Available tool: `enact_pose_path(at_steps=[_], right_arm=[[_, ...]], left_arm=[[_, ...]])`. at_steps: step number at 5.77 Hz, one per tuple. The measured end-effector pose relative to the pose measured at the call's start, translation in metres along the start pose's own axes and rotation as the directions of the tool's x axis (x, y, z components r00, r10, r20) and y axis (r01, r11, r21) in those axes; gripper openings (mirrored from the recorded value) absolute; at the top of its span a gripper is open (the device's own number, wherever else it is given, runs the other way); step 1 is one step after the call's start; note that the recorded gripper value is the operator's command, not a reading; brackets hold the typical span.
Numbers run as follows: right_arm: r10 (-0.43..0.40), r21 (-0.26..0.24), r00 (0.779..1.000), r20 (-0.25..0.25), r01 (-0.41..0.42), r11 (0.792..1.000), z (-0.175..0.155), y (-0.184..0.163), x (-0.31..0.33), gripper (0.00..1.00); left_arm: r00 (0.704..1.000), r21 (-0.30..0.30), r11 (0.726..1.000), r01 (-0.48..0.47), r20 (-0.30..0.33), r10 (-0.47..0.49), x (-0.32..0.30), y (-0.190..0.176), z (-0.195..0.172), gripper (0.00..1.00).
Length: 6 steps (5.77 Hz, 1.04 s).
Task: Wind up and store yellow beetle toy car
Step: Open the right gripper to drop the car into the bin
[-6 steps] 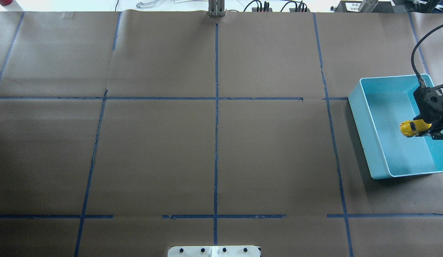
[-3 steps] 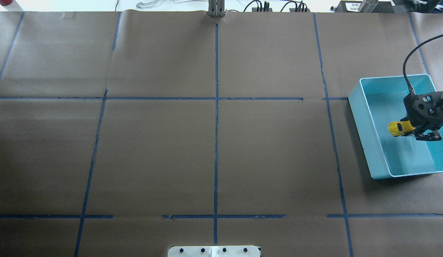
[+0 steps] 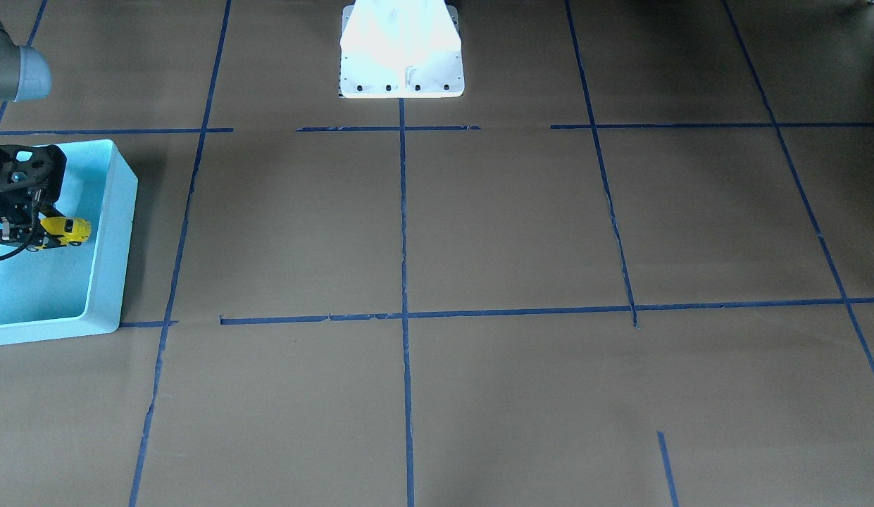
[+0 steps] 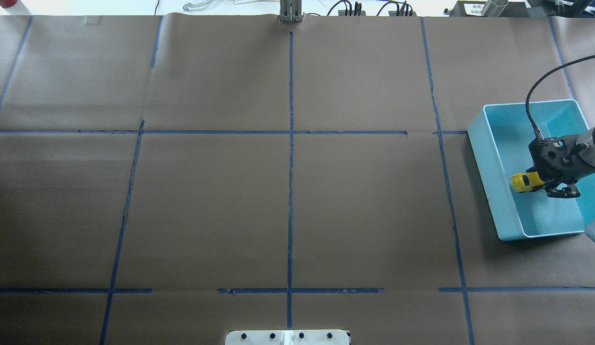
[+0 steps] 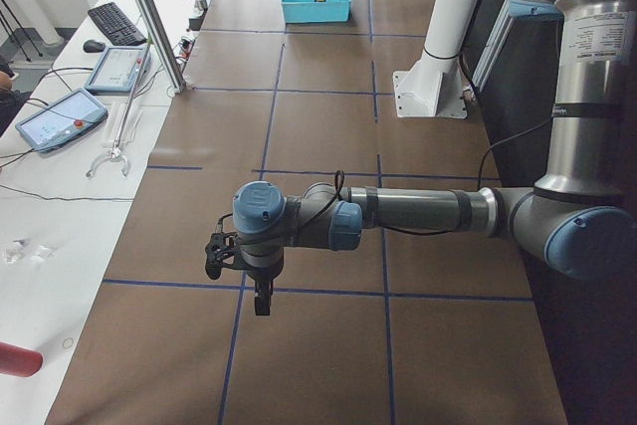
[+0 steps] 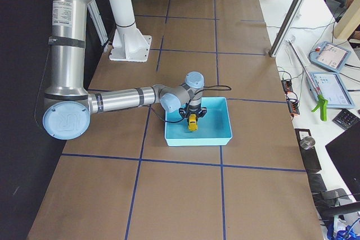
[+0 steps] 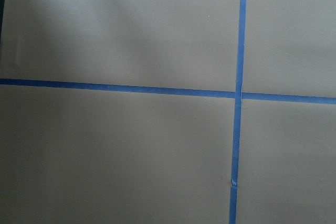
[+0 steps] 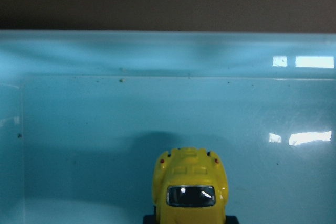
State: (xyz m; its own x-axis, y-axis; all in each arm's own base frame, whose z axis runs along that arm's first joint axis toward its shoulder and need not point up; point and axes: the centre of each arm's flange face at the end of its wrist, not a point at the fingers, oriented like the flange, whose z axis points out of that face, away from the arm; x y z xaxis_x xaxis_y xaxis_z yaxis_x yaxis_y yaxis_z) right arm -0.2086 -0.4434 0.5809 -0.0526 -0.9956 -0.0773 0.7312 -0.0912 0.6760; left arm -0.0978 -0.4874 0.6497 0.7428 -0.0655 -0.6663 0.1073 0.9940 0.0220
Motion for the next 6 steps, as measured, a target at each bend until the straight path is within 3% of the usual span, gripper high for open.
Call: enact_pose_path(at_steps=[3, 4, 6], right_arm=[[0.001, -0.003, 1.0, 0.019, 0.0, 1.0, 0.012, 0.003, 0.005, 1.0], [0.013, 0.005, 1.0, 0.003, -0.014, 1.0, 0.003, 0.003, 0.015, 1.0], [0.153, 0.016, 0.988, -0.027, -0.152, 0.988, -0.055, 0.033, 0.041, 1.0]], left_arm=[[1.0, -0.003, 1.0, 0.002, -0.001, -0.002, -0.001, 0.0, 0.002, 1.0], [1.0, -0.003, 1.0, 0.003, -0.001, -0.003, -0.001, 0.0, 0.002, 1.0], [1.0, -0.003, 1.0, 0.003, -0.003, -0.003, -0.001, 0.0, 0.001, 1.0]])
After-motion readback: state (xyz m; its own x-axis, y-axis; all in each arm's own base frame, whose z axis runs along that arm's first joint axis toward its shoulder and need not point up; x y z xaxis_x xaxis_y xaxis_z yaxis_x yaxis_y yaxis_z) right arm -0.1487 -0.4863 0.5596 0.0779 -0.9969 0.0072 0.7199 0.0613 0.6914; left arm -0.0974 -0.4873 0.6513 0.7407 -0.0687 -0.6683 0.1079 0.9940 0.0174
